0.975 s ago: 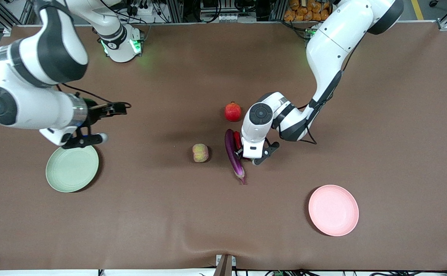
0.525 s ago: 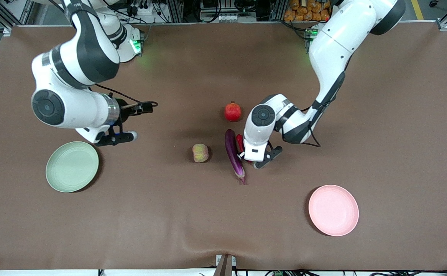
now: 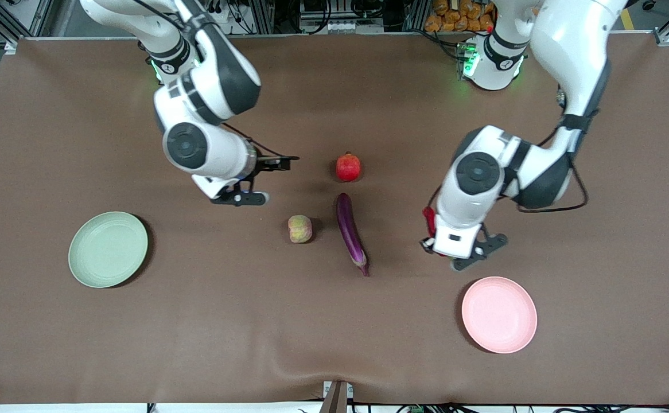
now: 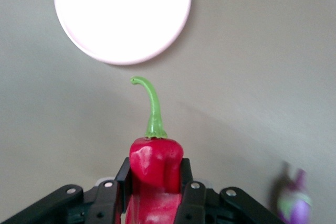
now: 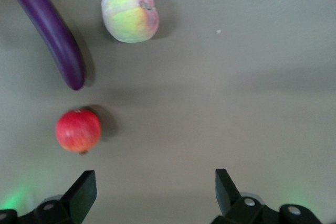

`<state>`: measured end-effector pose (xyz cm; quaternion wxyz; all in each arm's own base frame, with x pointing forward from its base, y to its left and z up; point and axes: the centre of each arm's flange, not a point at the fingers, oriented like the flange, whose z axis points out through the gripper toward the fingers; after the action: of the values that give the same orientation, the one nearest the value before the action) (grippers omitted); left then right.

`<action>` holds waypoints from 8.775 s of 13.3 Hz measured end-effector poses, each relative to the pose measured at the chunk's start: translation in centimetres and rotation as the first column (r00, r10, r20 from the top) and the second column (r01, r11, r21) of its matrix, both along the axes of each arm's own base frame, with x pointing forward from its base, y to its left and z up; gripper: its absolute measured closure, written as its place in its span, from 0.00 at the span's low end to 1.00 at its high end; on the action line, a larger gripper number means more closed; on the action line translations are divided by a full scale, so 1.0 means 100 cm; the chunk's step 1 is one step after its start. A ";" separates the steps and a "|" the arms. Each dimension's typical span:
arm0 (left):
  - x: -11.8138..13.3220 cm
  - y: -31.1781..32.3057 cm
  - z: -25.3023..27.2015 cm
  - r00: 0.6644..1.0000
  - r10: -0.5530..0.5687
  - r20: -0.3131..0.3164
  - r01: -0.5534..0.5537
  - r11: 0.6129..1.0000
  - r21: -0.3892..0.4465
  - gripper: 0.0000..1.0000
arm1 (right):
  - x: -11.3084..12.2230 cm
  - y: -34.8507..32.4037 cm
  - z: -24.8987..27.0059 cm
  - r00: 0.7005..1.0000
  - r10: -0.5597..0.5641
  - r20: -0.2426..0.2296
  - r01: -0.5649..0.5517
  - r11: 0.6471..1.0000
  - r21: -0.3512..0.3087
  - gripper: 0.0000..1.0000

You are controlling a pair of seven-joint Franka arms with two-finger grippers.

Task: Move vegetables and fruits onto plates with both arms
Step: 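Grasp the chili with the left gripper while the right gripper reaches the apple, then place the chili on the pink plate while the right gripper grasps the apple, then grasp the purple eggplant with the left gripper while the right gripper carries the apple, then carry the eggplant to the pink plate while the right gripper sets the apple down, then lower the eggplant onto the pink plate while the right gripper grasps the peach, then release the eggplant with the left gripper while the right gripper lifts the peach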

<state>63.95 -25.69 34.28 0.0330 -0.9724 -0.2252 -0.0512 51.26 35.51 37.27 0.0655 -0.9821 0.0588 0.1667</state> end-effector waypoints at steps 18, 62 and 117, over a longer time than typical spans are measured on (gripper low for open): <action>0.129 0.210 -0.130 0.969 0.123 0.213 -0.096 0.987 -0.132 0.61 | -0.091 0.178 -0.147 0.942 -0.318 0.112 0.328 0.941 -0.089 0.00; 0.038 -0.074 -0.026 0.964 0.166 0.210 -0.131 0.977 -0.170 0.64 | 0.127 -0.484 -0.145 0.900 0.422 0.109 -0.435 0.878 0.200 0.17; 0.109 0.142 -0.118 0.965 0.226 0.134 -0.179 0.940 -0.291 0.00 | 0.067 0.055 -0.164 0.928 0.281 0.243 -0.233 0.950 -0.207 0.00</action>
<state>74.86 -11.49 22.53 -0.1170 -0.9313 -0.3312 -0.0962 57.95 41.03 20.89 -0.0360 -0.9966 -0.0659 0.0327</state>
